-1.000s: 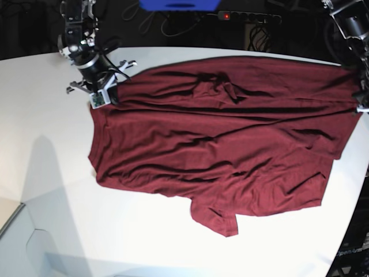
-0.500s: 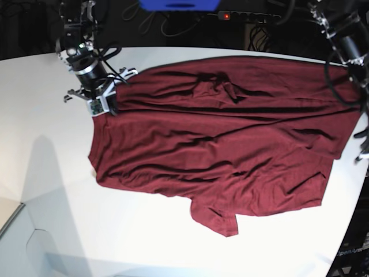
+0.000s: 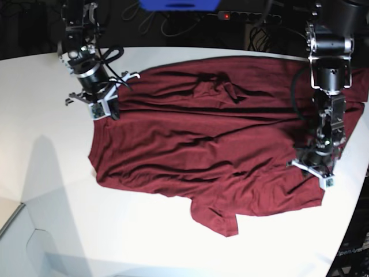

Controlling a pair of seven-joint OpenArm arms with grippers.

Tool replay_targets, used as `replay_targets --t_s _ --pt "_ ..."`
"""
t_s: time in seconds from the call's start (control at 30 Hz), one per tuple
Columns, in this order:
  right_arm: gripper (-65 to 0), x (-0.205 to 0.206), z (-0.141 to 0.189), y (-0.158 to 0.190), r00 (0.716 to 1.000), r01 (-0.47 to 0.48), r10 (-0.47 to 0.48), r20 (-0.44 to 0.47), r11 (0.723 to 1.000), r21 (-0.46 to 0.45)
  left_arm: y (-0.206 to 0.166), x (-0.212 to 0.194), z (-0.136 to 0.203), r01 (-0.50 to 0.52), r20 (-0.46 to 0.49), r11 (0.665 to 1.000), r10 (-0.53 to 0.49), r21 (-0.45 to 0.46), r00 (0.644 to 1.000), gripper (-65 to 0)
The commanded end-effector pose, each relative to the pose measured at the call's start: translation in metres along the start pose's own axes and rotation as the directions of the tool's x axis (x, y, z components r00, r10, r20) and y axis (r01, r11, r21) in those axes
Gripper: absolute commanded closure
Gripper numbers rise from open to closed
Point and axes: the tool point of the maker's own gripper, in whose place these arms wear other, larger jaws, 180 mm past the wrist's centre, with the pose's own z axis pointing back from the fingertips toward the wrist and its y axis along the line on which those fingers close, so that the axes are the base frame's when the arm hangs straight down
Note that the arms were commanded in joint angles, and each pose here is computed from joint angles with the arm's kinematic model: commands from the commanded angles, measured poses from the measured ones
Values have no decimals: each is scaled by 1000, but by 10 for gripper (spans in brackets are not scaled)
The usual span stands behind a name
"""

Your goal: Layout the t-shirt on the table in an organized manner, then fold the t-shirt properly

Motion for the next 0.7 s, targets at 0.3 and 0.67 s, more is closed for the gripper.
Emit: replay_targets --t_s 0.3,0.67 --pt "0 5 -4 -6 999 -4 4 31 1000 0 18 11 -18 9 30 999 -10 48 999 -159" --pt "0 -17 -5 -20 999 -33 33 -31 999 1 31 37 -30 104 182 989 -121 100 976 -161"
